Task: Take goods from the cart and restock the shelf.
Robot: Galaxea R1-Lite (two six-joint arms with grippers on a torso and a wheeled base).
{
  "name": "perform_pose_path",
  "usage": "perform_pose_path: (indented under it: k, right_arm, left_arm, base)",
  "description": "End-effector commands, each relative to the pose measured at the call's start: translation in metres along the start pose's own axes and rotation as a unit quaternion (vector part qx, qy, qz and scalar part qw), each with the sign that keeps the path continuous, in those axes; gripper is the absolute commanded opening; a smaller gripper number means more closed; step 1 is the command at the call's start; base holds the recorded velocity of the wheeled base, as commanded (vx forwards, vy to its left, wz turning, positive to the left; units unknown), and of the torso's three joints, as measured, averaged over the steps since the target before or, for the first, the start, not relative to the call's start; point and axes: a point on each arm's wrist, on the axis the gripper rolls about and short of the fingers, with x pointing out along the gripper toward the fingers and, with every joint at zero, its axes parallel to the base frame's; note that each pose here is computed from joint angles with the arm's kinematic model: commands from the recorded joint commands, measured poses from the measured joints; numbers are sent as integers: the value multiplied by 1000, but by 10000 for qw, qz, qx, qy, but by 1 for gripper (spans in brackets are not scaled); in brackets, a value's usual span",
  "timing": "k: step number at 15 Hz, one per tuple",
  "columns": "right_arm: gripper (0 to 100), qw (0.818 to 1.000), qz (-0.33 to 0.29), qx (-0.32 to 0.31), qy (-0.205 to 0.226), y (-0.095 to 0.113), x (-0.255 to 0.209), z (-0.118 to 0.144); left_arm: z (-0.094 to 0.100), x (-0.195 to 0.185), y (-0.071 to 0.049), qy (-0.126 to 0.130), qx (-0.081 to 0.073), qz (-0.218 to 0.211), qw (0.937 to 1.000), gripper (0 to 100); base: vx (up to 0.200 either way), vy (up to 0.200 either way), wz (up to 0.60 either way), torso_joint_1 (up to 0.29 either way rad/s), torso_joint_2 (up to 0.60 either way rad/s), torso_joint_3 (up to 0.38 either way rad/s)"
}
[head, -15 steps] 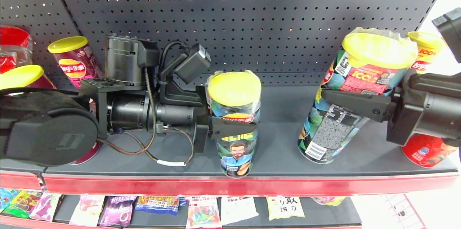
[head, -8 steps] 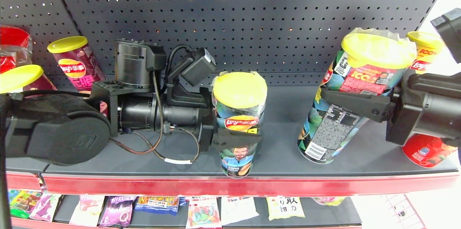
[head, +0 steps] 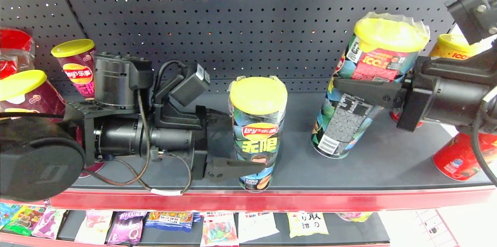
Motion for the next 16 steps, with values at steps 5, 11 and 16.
perform_pose_path:
  k: [5, 11, 16]
  right_arm:
    - [0, 9996, 32, 83, 259, -38, 101, -13]
    - [0, 9995, 160, 88, 241, -45, 142, -21]
    - [0, 9992, 250, 110, 292, -39, 147, -25]
  left_arm:
    - [-29, -78, -55, -28, -146, 627, 9979, 100]
    - [-38, -108, -79, -141, -308, 1402, 9895, 100]
    - [-41, -117, -92, -252, -650, 1742, 9822, 100]
  base:
    - [0, 0, 0, 0, 0, 0]
    - [0, 0, 0, 0, 0, 0]
    - [0, 0, 0, 0, 0, 0]
